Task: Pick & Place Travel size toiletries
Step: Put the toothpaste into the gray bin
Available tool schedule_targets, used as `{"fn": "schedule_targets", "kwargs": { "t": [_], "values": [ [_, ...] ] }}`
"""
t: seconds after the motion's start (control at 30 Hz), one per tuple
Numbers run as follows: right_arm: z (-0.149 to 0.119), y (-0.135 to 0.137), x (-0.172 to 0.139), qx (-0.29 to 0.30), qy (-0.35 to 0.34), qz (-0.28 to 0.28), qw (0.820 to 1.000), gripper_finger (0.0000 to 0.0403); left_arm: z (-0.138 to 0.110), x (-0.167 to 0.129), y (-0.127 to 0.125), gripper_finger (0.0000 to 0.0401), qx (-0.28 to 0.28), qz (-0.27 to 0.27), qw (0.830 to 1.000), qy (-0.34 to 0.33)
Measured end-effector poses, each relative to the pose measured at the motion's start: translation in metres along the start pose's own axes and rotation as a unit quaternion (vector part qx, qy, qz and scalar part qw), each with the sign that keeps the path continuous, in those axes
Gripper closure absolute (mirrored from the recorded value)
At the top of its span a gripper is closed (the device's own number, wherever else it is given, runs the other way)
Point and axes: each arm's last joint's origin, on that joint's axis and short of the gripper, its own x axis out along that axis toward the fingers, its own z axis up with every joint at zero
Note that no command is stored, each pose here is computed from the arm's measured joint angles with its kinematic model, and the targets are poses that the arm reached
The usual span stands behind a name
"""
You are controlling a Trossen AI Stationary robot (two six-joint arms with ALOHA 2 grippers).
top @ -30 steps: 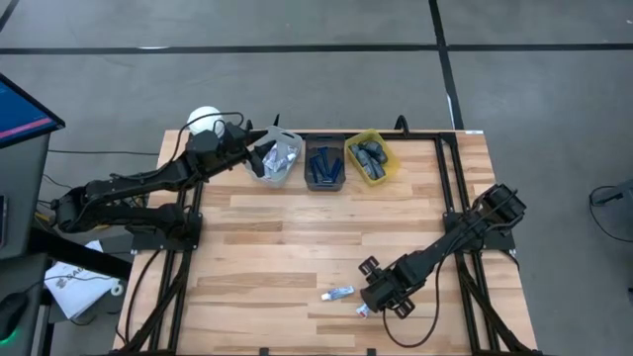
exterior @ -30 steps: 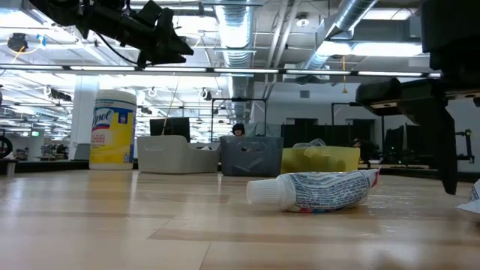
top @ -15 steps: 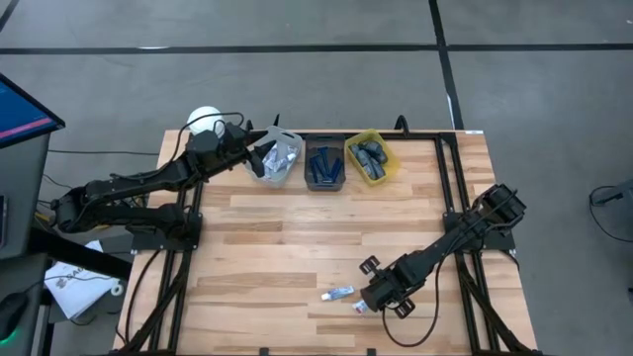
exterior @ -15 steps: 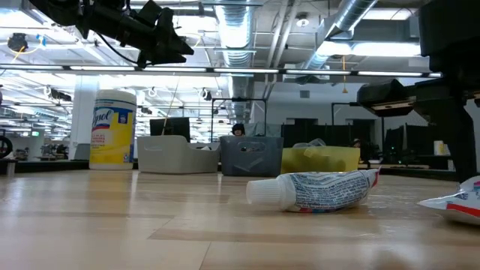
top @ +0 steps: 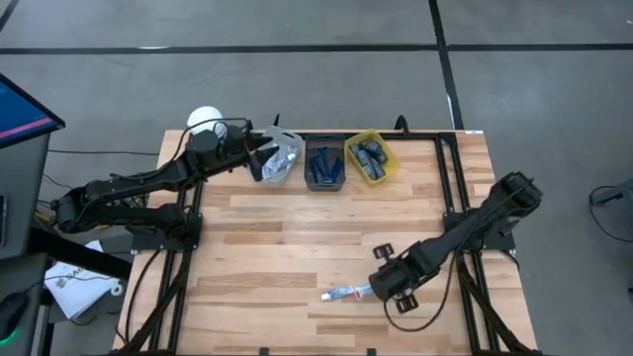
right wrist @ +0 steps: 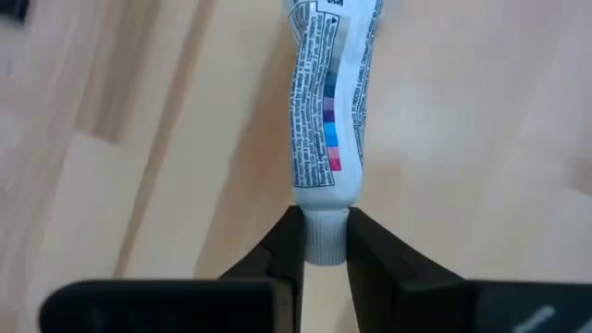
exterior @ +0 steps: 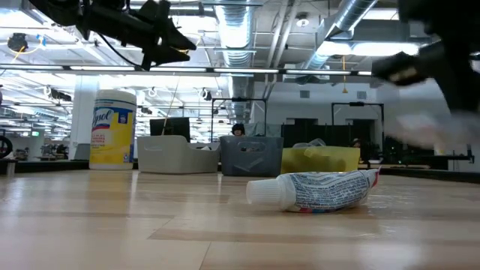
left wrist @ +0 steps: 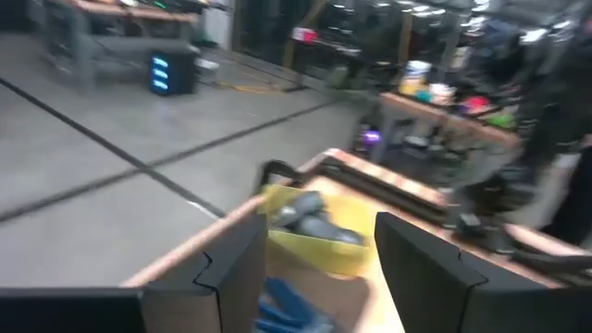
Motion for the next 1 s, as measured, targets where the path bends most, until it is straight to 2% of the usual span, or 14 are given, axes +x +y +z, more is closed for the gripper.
{"fn": "schedule_targets", "kwargs": {
  "t": [0.17, 0.33, 0.4, 0.47, 0.57, 0.67, 0.87, 1.0],
  "values": [
    [-0.01, -0.025, -0.042, 0.088, -0.054, -0.077, 0.992, 0.0356, -0.001, 0.0, -0.005, 0.0203, -0.085, -0.088, 0.992, 0.025],
    [-0.019, -0.063, -0.068, 0.164, -0.086, -0.157, 0.97, 0.0357, -0.002, -0.002, -0.01, 0.0203, -0.218, -0.148, 0.963, 0.066],
    [-0.02, -0.079, -0.072, 0.184, -0.09, -0.179, 0.962, 0.0357, -0.003, -0.002, -0.014, 0.0203, -0.254, -0.156, 0.951, 0.077],
    [-0.022, -0.095, -0.073, 0.197, -0.087, -0.196, 0.957, 0.0357, -0.004, -0.003, -0.02, 0.0203, -0.267, -0.167, 0.945, 0.086],
    [-0.022, -0.118, -0.071, 0.221, -0.072, -0.228, 0.945, 0.0357, -0.006, -0.003, -0.028, 0.0203, -0.27, -0.166, 0.945, 0.086],
    [-0.016, -0.138, -0.074, 0.23, -0.069, -0.262, 0.935, 0.0357, -0.007, -0.004, -0.035, 0.0203, -0.277, -0.137, 0.949, 0.07],
    [0.016, -0.172, -0.093, 0.223, -0.114, -0.317, 0.915, 0.0356, -0.012, 0.0, -0.043, 0.0203, -0.29, -0.083, 0.952, 0.049],
    [0.041, -0.191, -0.11, 0.216, -0.137, -0.34, 0.905, 0.0356, -0.015, 0.008, -0.046, 0.0203, -0.306, -0.086, 0.947, 0.039]
  ]
}}
